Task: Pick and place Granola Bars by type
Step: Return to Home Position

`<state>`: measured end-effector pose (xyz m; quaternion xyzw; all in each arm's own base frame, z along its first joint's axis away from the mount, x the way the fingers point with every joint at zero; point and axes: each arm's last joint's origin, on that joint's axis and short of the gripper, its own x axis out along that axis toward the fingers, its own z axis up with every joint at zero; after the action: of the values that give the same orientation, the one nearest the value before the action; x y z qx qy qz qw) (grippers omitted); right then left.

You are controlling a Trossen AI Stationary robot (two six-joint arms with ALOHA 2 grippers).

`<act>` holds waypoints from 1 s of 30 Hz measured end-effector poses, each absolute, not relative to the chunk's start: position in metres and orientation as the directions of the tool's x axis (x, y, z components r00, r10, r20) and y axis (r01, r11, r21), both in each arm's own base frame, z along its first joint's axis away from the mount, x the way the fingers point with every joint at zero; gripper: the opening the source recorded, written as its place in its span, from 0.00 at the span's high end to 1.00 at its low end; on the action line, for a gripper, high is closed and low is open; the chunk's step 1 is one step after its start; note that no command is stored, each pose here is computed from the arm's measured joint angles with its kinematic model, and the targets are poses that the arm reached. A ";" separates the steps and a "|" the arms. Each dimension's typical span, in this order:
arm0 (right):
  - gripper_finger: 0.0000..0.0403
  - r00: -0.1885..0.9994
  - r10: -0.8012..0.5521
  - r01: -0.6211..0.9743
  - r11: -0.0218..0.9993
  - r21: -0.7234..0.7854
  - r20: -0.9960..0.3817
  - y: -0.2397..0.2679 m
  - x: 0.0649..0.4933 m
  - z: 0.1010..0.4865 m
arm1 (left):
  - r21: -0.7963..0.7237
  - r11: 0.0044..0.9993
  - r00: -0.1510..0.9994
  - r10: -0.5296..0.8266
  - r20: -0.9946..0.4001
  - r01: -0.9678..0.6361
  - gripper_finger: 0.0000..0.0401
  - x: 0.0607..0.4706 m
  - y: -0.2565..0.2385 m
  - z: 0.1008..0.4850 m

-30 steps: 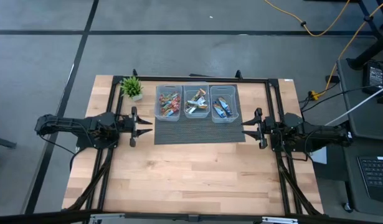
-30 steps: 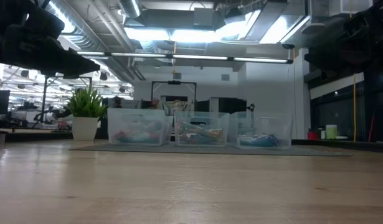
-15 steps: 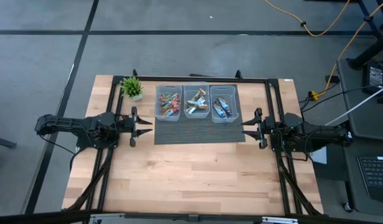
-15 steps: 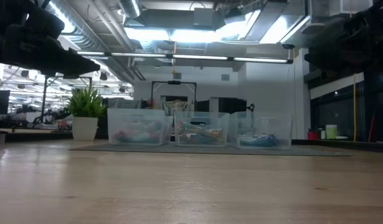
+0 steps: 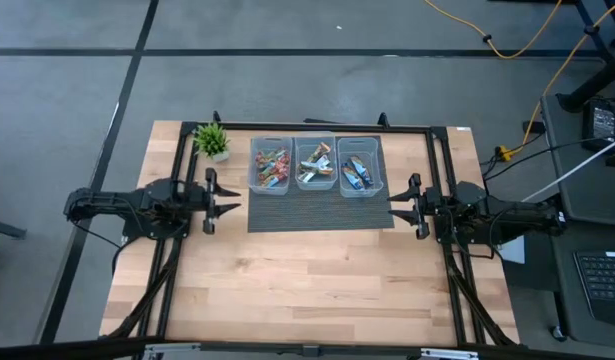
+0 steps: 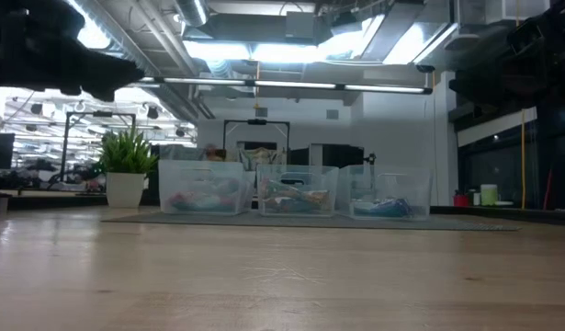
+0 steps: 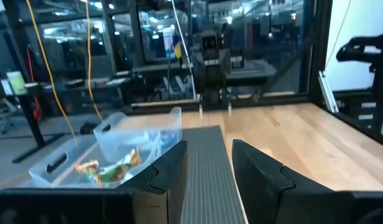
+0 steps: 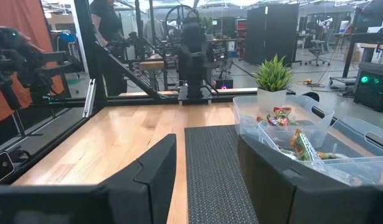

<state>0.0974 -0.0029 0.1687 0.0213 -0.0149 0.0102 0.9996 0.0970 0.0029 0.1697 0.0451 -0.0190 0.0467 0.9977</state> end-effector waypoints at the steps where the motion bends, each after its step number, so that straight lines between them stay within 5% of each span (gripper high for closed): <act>1: 0.57 0.999 0.019 -0.021 0.999 0.042 0.030 -0.003 0.097 0.169 | 0.088 0.992 0.995 0.091 0.042 -0.095 0.70 0.097 0.003 0.170; 30: 0.57 0.999 0.020 -0.022 0.999 0.042 0.030 -0.003 0.097 0.169 | 0.088 0.992 0.995 0.090 0.048 -0.094 0.70 0.098 0.003 0.170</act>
<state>0.0974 -0.0029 0.1687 0.0213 -0.0149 0.0106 0.9996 0.0975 0.0029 0.1704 0.0450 -0.0220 0.0462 0.9977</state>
